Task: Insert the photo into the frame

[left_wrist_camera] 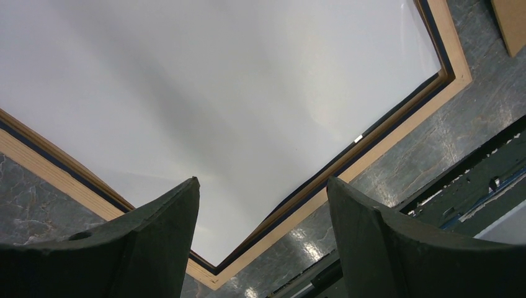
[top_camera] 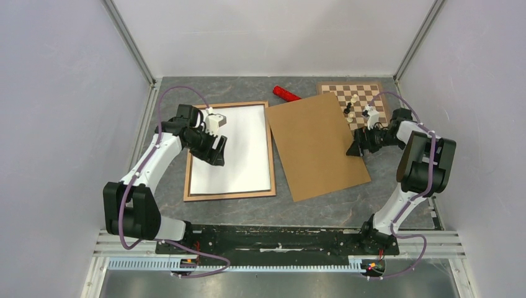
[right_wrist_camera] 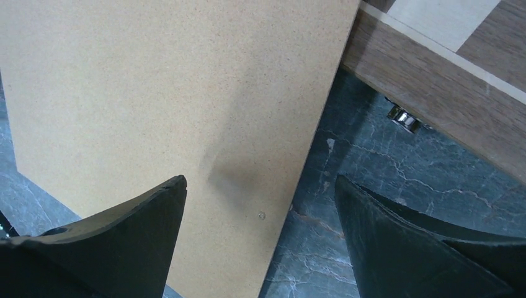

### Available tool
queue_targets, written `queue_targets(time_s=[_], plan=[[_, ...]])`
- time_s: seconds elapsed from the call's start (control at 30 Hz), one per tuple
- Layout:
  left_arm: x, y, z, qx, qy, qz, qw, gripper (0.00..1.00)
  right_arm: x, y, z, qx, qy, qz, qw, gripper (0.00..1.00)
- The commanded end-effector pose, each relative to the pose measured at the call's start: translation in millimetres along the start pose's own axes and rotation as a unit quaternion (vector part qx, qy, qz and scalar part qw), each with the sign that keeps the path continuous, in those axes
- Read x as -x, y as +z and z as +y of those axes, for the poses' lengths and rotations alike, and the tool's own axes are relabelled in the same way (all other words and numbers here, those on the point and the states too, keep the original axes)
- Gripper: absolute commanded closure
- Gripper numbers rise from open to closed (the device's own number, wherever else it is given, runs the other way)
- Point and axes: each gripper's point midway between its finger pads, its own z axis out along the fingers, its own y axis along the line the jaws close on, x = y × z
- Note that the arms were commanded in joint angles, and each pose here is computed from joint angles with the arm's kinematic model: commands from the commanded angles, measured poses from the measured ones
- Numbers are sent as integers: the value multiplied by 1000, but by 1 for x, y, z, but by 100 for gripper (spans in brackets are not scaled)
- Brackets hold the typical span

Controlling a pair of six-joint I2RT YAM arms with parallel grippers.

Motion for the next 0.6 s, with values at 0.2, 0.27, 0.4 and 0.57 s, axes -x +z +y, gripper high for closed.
queue_targets(time_s=[0.2, 0.27, 0.4, 0.57], plan=[[22, -4, 5, 19, 11, -45, 999, 18, -11, 8, 7, 51, 3, -6, 999, 8], [25, -5, 5, 21, 13, -51, 998, 18, -13, 10, 8, 59, 5, -6, 998, 8], [28, -5, 5, 19, 15, -56, 998, 18, -15, 15, 7, 71, 12, -4, 997, 9], [29, -6, 4, 17, 15, -59, 998, 18, -17, 21, 9, 89, 24, -9, 996, 10]])
